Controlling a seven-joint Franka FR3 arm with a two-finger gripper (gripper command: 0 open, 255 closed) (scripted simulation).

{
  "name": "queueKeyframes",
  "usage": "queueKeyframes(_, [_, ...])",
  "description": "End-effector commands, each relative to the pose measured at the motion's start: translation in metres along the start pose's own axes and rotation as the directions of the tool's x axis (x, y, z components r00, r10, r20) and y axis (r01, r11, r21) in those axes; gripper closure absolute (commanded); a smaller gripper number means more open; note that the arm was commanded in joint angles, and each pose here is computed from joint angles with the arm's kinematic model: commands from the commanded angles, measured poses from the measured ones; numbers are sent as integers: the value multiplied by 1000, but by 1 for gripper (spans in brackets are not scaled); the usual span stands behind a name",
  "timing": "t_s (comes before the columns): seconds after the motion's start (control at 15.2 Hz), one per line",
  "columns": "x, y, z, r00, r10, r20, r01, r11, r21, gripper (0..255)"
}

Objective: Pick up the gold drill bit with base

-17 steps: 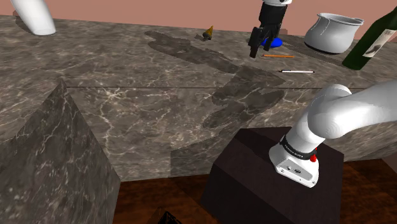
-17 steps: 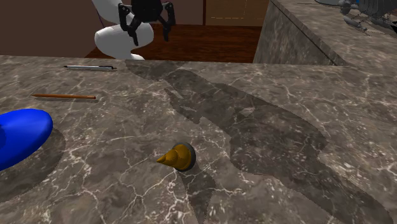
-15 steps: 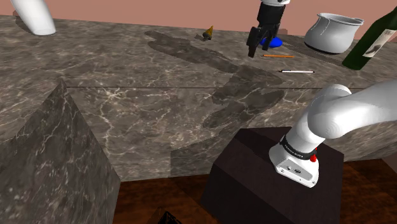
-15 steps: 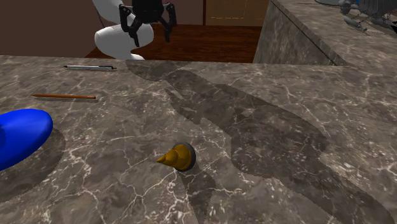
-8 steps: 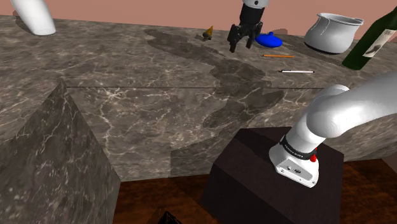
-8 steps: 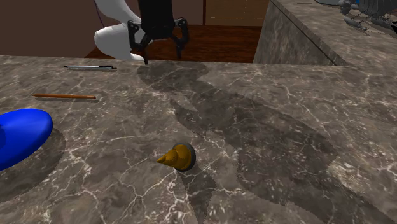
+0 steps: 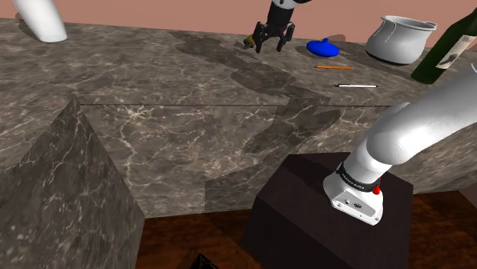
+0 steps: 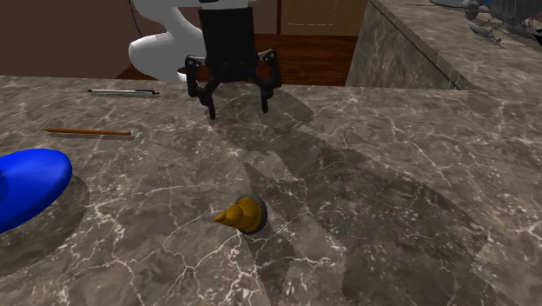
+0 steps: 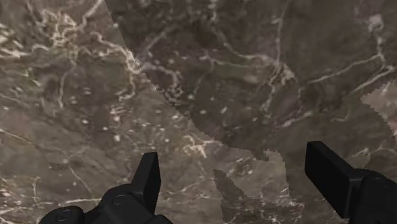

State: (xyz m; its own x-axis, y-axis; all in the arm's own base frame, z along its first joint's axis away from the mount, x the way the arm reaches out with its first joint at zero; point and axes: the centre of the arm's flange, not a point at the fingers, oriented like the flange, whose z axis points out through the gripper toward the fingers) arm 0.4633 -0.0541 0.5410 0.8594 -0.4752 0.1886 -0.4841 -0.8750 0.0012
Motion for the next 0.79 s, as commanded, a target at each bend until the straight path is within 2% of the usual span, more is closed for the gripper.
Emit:
queueKeyframes(0.0, [24, 1, 5, 999, 46, -29, -46, 999, 7, 0])
queueKeyframes(0.33, [78, 2, 16, 983, 154, -97, -152, 988, 28, 0])
queueKeyframes(0.73, [143, 11, 25, 943, 282, -175, -275, 959, 63, 0])
